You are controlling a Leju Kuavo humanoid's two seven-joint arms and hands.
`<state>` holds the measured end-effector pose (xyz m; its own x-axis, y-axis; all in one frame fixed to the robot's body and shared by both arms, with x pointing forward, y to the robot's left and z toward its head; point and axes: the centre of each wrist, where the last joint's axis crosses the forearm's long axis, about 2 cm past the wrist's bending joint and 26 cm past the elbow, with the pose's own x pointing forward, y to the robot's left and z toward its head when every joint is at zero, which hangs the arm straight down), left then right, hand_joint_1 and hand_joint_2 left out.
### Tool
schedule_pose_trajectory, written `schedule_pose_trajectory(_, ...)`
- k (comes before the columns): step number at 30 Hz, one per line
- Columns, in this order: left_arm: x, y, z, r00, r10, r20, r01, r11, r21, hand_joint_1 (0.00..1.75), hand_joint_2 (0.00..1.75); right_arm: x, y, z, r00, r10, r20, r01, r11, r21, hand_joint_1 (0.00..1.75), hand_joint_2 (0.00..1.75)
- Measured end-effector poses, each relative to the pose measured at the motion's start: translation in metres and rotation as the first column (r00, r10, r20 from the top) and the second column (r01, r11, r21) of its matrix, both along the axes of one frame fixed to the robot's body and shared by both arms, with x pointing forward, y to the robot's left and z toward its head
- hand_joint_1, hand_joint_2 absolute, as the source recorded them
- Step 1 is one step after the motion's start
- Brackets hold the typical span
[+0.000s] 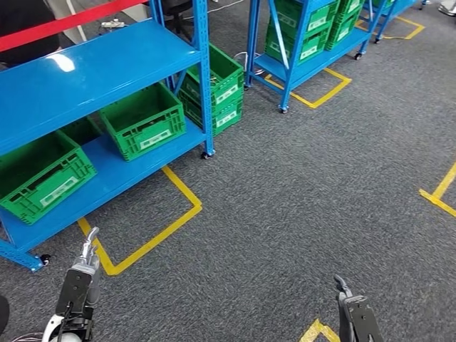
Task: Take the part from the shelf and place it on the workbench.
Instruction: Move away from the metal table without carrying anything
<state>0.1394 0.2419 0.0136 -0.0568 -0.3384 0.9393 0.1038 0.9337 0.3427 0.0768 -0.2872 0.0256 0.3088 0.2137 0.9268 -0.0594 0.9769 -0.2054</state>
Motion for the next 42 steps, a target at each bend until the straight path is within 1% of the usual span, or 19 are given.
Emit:
schedule_pose_trajectory(10, -0.0022, -0.0011, -0.0009, 1.000, 0.000, -0.004, 0.000, 1.000, -0.004, 0.00, 0.00, 0.0001, -0.0005, -0.0003, 1.000, -0.001, 0.003, 0.001, 1.000, 0.005, 0.00, 0.00)
schedule_pose_trajectory(14, 0.0006, -0.0013, 0.0002, 1.000, -0.001, 0.005, 0.001, 1.000, -0.006, 0.00, 0.00, -0.0007, -0.0009, -0.0006, 1.000, -0.002, 0.003, 0.002, 1.000, 0.015, 0.00, 0.00)
schedule_pose_trajectory(22, -0.0022, 0.0000, -0.0012, 1.000, 0.001, -0.002, -0.001, 1.000, -0.001, 0.00, 0.00, -0.0022, -0.0021, -0.0012, 1.000, -0.002, 0.002, 0.002, 1.000, 0.021, 0.00, 0.00)
schedule_pose_trajectory(28, -0.0006, 0.0015, -0.0008, 1.000, 0.005, 0.002, -0.005, 1.000, 0.003, 0.00, 0.00, 0.0017, -0.0027, -0.0004, 1.000, -0.002, 0.011, 0.002, 1.000, 0.024, 0.00, 0.00)
schedule_pose_trajectory(37, -0.0021, 0.0001, -0.0013, 1.000, 0.002, -0.006, -0.002, 1.000, 0.001, 0.00, 0.00, -0.0022, -0.0045, -0.0023, 1.000, -0.006, -0.004, 0.006, 1.000, 0.022, 0.00, 0.00)
schedule_pose_trajectory(42, 0.0012, 0.0002, -0.0001, 1.000, 0.002, 0.002, -0.002, 1.000, 0.003, 0.00, 0.00, -0.0004, -0.0056, -0.0019, 1.000, -0.008, 0.001, 0.008, 1.000, 0.020, 0.00, 0.00)
